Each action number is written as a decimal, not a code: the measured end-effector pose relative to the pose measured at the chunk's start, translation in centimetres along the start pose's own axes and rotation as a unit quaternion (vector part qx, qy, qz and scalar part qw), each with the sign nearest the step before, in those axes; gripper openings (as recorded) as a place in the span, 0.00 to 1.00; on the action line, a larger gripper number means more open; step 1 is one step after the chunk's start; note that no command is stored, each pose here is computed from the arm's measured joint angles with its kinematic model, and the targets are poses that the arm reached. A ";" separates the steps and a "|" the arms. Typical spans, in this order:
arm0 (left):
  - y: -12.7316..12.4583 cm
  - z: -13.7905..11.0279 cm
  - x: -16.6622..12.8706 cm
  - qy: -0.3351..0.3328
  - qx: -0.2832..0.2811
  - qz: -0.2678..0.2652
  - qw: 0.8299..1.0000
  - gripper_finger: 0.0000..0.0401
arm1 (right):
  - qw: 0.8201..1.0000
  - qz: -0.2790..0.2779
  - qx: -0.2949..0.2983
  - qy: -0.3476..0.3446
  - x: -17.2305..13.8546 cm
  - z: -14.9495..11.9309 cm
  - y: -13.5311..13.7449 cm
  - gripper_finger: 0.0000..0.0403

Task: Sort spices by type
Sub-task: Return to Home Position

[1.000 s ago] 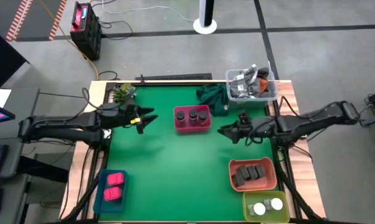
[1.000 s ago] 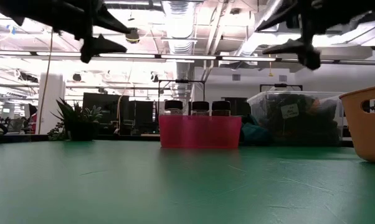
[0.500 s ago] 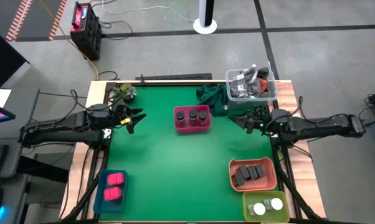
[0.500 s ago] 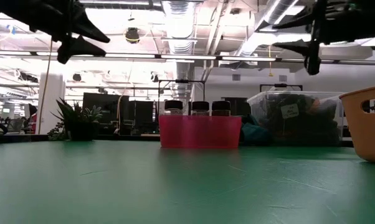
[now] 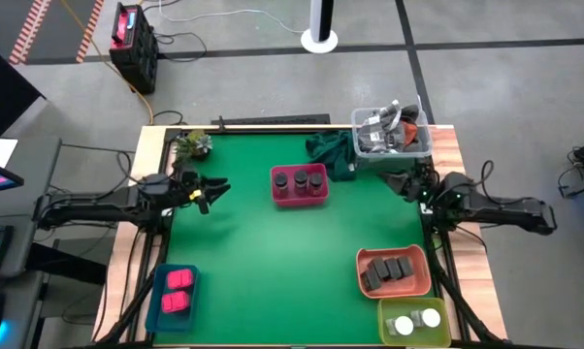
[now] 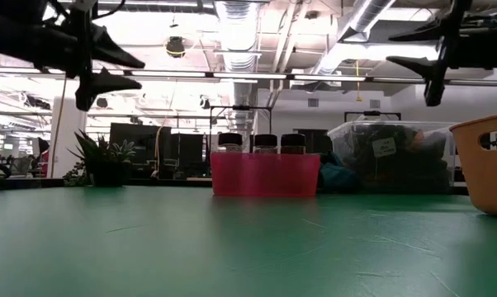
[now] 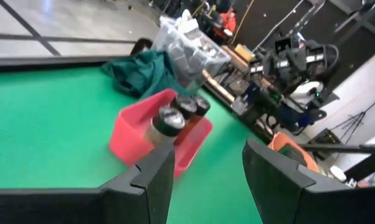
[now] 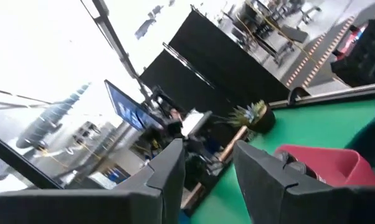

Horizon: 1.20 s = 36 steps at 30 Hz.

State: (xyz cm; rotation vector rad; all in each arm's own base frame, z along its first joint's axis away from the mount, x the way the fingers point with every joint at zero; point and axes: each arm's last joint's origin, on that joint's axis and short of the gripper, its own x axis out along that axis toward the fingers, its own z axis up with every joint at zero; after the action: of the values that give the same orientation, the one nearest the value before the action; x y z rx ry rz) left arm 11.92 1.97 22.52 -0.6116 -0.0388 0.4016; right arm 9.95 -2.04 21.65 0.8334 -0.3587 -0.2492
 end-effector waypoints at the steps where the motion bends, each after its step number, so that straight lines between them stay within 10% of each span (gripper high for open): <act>1: 0.1 -0.3 0.0 0.004 0.000 -0.001 1.000 0.44 | 1.000 0.005 0.002 -0.006 -0.2 0.0 -0.1 0.40; 21: 3.7 -6.3 -0.2 0.068 -0.061 -0.012 0.996 0.44 | 0.997 -0.055 0.048 -0.020 -1.3 -1.8 -2.8 0.30; 36: 3.3 -4.6 -0.6 -0.004 -0.058 0.032 0.998 0.44 | 0.992 0.046 0.067 -0.098 -1.5 0.1 -0.8 0.27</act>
State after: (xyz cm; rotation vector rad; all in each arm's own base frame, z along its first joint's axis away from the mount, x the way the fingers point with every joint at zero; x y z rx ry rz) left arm 10.87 1.62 16.92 -0.7278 -0.0508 0.4672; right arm 8.46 -2.10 20.76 0.9234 -0.6027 -0.2228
